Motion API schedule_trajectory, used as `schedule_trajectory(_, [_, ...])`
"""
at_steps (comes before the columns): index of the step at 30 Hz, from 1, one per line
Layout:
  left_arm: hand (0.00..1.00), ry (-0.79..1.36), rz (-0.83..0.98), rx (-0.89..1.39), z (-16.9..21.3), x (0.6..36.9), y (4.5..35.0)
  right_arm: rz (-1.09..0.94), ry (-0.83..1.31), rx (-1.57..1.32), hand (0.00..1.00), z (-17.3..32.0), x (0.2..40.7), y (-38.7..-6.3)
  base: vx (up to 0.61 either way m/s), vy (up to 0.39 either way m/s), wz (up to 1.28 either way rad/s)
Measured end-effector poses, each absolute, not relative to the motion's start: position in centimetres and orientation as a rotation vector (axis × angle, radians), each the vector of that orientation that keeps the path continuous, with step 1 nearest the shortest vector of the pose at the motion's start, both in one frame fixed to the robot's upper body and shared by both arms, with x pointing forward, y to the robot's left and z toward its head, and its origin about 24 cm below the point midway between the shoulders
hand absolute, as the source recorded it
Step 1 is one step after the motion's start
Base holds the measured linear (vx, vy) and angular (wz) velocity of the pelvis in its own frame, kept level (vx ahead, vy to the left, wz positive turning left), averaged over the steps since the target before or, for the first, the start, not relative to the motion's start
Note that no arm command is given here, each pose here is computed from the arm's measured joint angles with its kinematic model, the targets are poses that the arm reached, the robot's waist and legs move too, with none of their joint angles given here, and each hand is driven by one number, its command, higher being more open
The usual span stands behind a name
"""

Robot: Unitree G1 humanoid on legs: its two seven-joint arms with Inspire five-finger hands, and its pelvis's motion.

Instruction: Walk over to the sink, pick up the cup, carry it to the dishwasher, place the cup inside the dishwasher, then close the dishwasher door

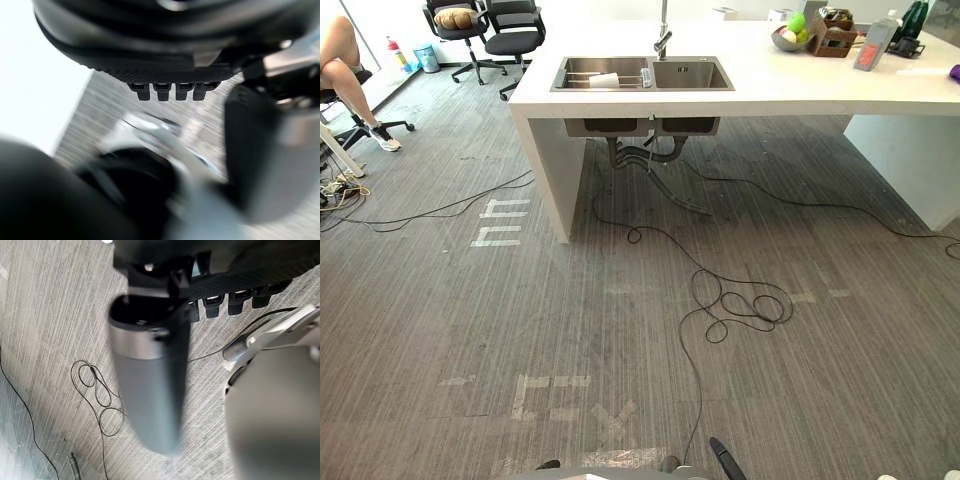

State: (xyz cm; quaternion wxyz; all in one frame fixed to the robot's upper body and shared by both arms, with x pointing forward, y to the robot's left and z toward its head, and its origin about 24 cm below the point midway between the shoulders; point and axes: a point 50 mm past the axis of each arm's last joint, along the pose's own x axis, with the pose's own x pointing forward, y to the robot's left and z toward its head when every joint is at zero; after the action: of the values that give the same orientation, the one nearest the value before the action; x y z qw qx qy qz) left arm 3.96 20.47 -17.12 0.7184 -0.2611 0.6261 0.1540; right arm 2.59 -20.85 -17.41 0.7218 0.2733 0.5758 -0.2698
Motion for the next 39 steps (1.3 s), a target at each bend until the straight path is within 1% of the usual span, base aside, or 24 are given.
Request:
schedule_trajectory(3, [1.0,1.37,0.306,-0.582,-17.1,4.6,20.3,-0.545,1.238,0.564,1.0,-17.3,4.5,-20.8,-0.01,-0.018,0.08])
schedule_trajectory(5, [1.0,1.347,0.294,-0.579,-17.0,5.1,20.4,-0.476,1.207,0.527,1.0,-17.0,7.0,-20.4,-0.02,-0.021,0.22])
schedule_trajectory(7, [1.0,1.335,0.281,-0.577,-16.9,5.3,20.5,-0.443,1.195,0.508,1.0,-16.8,8.3,-20.5,-0.02,-0.017,0.25])
schedule_trajectory(11, [1.0,1.313,0.263,-0.563,-16.8,5.8,20.6,-0.35,1.089,0.492,1.0,-15.8,12.1,-19.8,-0.02,0.003,0.22])
schedule_trajectory(13, [1.0,1.293,0.243,-0.544,-16.7,6.3,20.6,-0.314,1.054,0.476,1.0,-15.5,12.8,-19.7,-0.04,0.022,0.26])
schedule_trajectory(16, [1.0,1.245,0.211,-0.473,-16.4,7.2,20.4,-0.297,1.03,0.469,1.0,-15.4,13.2,-19.5,-0.04,0.028,0.09])
schedule_trajectory(19, [1.0,1.143,0.208,-0.369,-15.8,9.3,20.4,-0.289,1.038,0.456,1.0,-15.4,13.1,-19.3,-0.05,0.027,0.02])
schedule_trajectory(21, [1.0,1.102,0.225,-0.357,-15.6,10.5,19.7,-0.293,1.041,0.452,1.0,-15.5,12.9,-19.4,-0.04,0.034,-0.01])
schedule_trajectory(23, [1.0,1.082,0.228,-0.346,-15.6,11.0,18.9,-0.282,1.046,0.431,1.0,-15.5,12.8,-19.4,-0.02,0.037,-0.05])
schedule_trajectory(24, [1.0,1.073,0.222,-0.297,-15.5,11.3,18.7,-0.272,1.05,0.413,1.0,-15.5,12.7,-19.4,0.0,0.034,-0.06])
schedule_trajectory(31, [1.0,0.972,0.279,-0.047,-14.8,12.4,19.5,-0.256,1.035,0.339,1.0,-15.4,12.9,-19.6,0.0,0.004,-0.01])
schedule_trajectory(34, [1.0,0.939,0.294,-0.046,-14.5,12.9,19.5,-0.26,1.04,0.328,1.0,-15.4,12.9,-19.5,0.0,0.0,0.0])
schedule_trajectory(39, [1.0,0.999,0.28,-0.101,-15.0,11.9,18.6,-0.27,1.071,0.341,1.0,-15.9,11.7,-19.0,-0.04,0.002,0.01])
